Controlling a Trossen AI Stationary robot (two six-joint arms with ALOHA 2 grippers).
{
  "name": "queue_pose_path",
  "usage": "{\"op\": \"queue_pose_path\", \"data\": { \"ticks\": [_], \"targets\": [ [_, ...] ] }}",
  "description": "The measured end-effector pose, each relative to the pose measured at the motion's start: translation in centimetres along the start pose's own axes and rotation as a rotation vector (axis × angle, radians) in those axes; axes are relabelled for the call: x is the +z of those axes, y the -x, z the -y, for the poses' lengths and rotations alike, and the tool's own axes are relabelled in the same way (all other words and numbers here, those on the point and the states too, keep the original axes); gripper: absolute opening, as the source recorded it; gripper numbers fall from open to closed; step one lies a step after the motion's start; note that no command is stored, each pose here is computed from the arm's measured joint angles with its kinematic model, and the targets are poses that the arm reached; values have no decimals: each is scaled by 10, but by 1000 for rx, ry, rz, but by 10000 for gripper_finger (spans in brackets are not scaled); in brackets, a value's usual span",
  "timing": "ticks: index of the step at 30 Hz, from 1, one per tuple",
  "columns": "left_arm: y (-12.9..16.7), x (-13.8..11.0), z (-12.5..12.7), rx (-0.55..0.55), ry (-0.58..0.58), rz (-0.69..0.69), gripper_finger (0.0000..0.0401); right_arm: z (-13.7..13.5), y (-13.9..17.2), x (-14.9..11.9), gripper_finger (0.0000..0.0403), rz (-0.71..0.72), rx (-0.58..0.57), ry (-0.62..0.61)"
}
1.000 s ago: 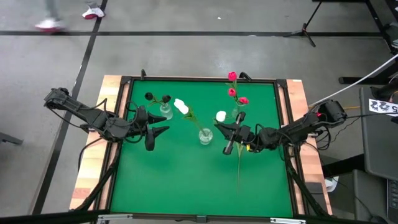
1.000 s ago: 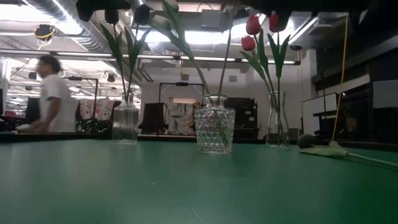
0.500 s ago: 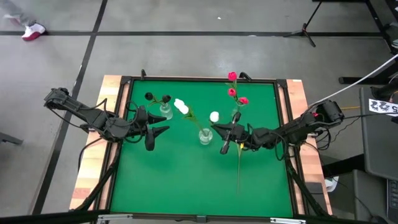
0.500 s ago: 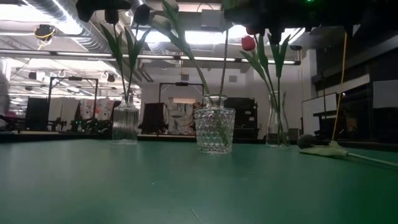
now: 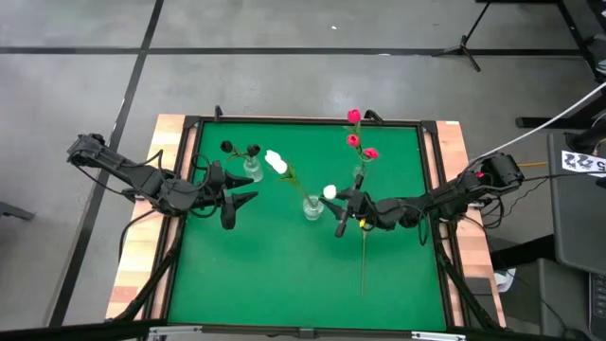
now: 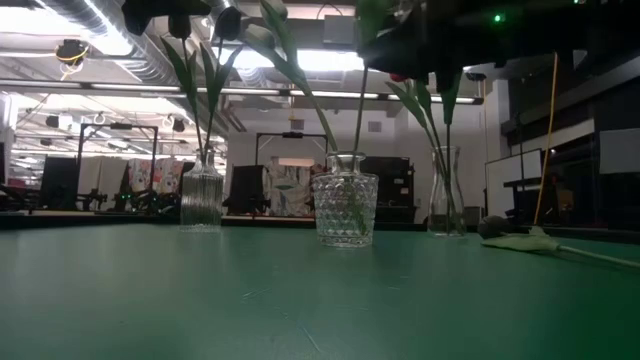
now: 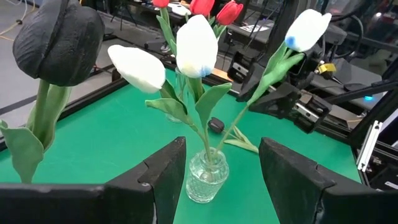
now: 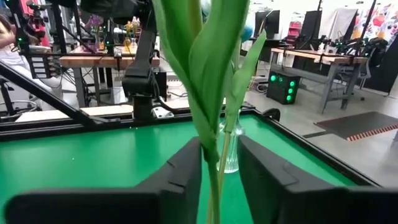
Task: Sort flowers into vase by color
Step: Put the white tulip into the middle transparent vase, then put the black tulip into the left transparent vase
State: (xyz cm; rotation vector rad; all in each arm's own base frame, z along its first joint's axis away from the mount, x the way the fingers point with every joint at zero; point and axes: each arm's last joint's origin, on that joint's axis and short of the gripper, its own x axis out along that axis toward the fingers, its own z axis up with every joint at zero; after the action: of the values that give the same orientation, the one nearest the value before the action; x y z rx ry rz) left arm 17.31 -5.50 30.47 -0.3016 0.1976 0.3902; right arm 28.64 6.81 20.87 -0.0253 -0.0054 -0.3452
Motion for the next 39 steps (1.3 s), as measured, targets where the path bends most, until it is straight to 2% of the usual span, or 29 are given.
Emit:
{"op": "queue_pose_path", "data": {
  "ticks": [10, 17, 31, 34, 39],
  "targets": [
    [0, 0, 0, 0, -6, 0, 200, 1, -1, 0, 185, 3, 23, -5],
    [0, 0, 0, 0, -7, 0, 200, 3, 4, 12, 210, 12, 68, -15],
    [0, 0, 0, 0, -19, 0, 200, 28, 42, 34, 211, -246, 175, -53],
    [0, 0, 0, 0, -19, 0, 200, 32, 51, 36, 211, -309, 209, -110],
    [0, 0, 0, 1, -20, -1, 200, 41, 69, 31, 211, -507, 261, -263]
  ]
}}
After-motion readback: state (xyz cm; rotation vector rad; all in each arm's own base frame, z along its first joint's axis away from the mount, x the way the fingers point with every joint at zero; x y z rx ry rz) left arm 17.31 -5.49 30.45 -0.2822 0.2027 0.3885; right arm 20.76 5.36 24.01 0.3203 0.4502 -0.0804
